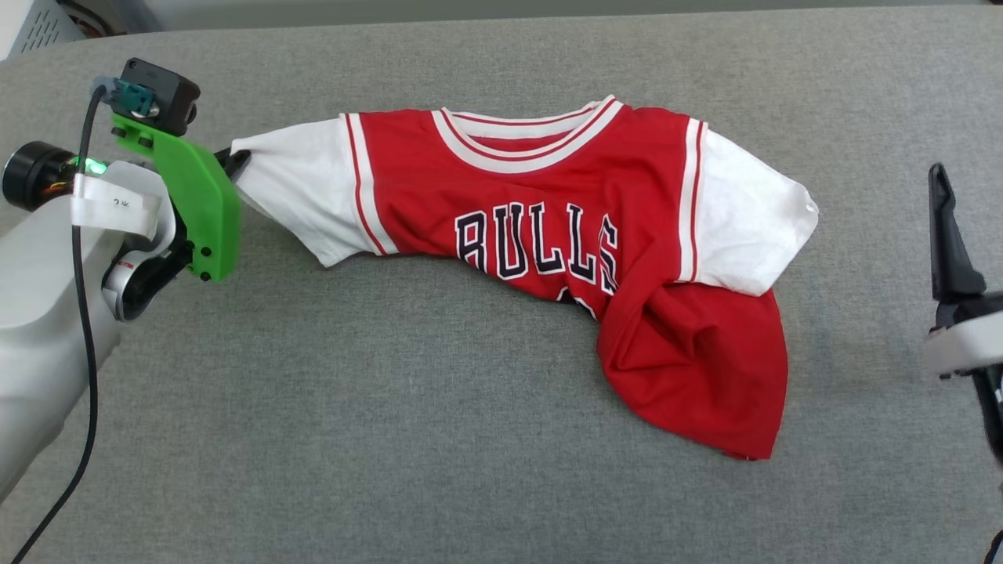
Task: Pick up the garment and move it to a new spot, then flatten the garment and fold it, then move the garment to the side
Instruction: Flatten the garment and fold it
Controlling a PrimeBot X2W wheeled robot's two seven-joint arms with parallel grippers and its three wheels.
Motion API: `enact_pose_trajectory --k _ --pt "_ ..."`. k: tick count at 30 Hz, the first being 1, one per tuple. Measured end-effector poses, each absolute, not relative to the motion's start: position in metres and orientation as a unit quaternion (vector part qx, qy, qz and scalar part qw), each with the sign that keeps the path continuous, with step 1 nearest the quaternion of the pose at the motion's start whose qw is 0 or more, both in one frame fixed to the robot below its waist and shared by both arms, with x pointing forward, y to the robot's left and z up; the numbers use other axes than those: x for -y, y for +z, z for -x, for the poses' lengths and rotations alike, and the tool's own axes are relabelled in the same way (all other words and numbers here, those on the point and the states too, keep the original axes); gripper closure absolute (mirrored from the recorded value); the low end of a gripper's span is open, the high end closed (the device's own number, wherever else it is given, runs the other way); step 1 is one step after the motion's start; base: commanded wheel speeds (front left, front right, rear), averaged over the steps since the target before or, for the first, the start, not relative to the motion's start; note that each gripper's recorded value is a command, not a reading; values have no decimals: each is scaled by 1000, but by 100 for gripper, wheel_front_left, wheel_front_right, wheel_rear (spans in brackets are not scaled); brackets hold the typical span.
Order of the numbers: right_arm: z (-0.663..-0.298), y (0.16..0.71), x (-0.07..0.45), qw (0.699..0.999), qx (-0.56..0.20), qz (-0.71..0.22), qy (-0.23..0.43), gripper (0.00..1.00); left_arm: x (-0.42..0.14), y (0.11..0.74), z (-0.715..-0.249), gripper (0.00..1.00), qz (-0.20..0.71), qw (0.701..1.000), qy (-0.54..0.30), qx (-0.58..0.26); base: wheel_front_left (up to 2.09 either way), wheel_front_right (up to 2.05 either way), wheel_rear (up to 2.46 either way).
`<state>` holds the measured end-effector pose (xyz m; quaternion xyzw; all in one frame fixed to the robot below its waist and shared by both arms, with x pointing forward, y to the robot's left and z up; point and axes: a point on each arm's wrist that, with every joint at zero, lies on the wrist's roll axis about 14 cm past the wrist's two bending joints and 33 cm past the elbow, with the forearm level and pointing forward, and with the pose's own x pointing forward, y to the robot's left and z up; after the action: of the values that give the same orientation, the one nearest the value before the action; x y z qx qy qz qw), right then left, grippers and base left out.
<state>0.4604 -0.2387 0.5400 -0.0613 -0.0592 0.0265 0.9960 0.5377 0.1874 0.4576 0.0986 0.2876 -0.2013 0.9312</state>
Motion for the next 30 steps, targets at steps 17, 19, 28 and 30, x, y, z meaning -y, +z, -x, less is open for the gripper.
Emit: enact_pose_trajectory --k 17,19,28,30 --pt "-500 460 218 917 -339 132 161 0 -166 479 -535 100 -100 944 -228 -217 0 0 0" --pt "-498 445 218 902 -379 125 164 0 -165 478 -535 100 -98 944 -230 -214 0 0 0" --pt "-515 402 206 869 -448 111 177 0 -165 470 -546 100 -95 946 -232 -205 0 0 0" --pt "-517 388 198 862 -460 106 184 0 -167 465 -548 100 -95 946 -231 -208 0 0 0"
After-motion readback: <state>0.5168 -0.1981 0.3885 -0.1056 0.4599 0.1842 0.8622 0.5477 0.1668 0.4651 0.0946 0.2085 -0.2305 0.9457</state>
